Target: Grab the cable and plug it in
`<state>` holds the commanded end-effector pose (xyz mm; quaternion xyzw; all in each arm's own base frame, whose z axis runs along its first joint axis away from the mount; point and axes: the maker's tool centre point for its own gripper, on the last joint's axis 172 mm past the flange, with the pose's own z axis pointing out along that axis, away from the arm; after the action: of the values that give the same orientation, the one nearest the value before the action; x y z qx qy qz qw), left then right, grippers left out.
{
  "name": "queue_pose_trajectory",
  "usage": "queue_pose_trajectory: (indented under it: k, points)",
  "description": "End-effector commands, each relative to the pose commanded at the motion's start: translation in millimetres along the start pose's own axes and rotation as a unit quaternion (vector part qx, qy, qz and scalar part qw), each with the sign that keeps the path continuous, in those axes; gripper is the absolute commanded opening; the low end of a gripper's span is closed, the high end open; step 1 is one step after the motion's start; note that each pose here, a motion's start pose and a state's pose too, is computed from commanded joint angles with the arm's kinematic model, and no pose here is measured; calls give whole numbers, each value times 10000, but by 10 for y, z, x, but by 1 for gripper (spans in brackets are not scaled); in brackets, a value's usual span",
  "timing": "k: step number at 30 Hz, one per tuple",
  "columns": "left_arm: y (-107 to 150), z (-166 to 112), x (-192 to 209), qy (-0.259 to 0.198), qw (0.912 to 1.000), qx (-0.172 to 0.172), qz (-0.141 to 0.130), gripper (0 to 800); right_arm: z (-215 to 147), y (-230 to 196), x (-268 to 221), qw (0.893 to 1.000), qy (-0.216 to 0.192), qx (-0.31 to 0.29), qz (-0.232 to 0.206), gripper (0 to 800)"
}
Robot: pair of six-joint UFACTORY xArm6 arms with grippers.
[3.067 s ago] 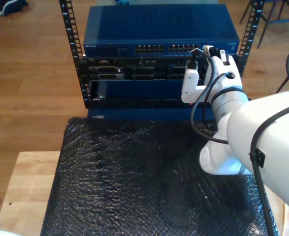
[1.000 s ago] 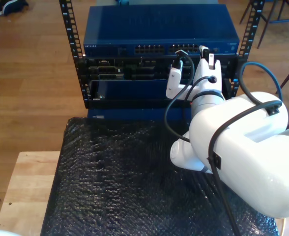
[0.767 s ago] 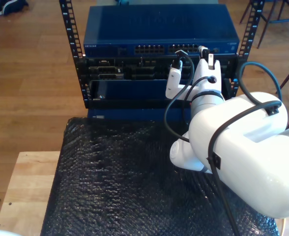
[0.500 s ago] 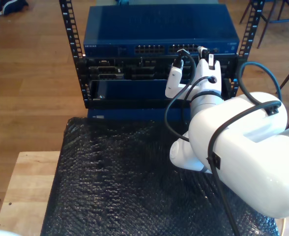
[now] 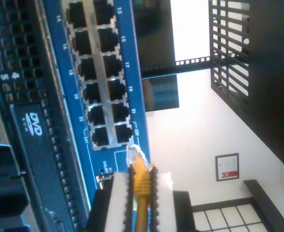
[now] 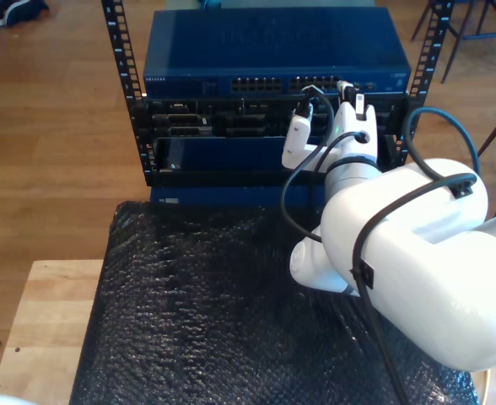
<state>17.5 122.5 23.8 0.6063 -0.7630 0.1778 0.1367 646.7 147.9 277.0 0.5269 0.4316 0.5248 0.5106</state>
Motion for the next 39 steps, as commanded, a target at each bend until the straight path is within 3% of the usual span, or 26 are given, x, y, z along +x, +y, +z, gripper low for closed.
queue_pose_trajectory:
  k: [39]
  points:
    - [0,0,0,0,10000,0,0,800,41,-33,-1,9997,189,15,-184,0]
